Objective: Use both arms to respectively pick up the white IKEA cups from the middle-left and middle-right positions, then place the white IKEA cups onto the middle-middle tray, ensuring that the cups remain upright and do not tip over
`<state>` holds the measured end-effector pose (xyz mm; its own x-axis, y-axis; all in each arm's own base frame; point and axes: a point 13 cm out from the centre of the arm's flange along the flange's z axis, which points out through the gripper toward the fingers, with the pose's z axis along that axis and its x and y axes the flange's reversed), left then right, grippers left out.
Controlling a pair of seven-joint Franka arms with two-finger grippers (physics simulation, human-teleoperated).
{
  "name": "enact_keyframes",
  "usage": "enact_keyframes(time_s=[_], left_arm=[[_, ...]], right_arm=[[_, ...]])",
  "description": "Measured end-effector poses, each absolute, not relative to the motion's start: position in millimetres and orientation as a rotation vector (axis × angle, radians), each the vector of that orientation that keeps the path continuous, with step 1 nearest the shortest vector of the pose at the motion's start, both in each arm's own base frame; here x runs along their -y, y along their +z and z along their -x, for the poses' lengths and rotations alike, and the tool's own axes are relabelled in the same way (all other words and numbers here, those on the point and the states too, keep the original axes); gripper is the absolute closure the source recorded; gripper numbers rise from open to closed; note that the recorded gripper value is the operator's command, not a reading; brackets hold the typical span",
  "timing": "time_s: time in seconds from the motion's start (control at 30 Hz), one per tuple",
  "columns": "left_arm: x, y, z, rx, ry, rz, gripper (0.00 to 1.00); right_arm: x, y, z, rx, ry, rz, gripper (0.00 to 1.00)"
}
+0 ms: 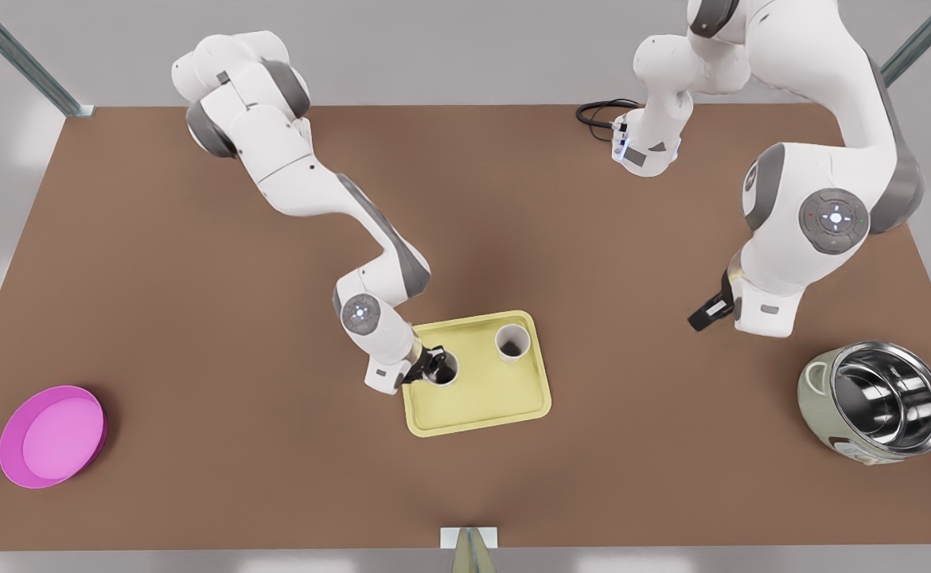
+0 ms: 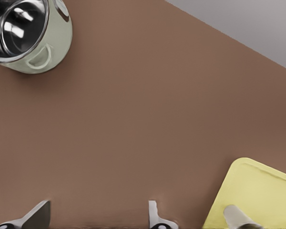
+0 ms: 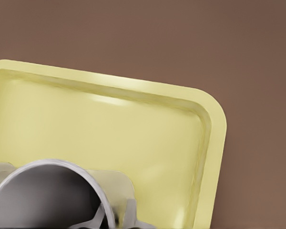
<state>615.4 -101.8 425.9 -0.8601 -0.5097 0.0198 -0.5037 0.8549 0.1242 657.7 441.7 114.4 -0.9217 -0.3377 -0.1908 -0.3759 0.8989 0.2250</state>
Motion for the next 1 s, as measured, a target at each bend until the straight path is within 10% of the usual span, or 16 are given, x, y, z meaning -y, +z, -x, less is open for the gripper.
enact_keyframes(time_s=[0.53,0.83,1.0], left_arm=[[130.5,407.5,-561.1,2.861,-0.196,-0.109,0.0],[130.0,405.5,-559.2,2.844,-0.179,0.046,0.0],[131.8,405.5,-558.4,2.839,-0.172,0.109,0.0]], right_arm=[[-408.2,129.2,-672.0,-2.937,0.453,0.435,0.0],[-155.6,290.5,-729.5,-3.055,0.092,0.207,0.0],[-85.8,477.6,-635.7,-3.03,-0.158,0.199,0.0]])
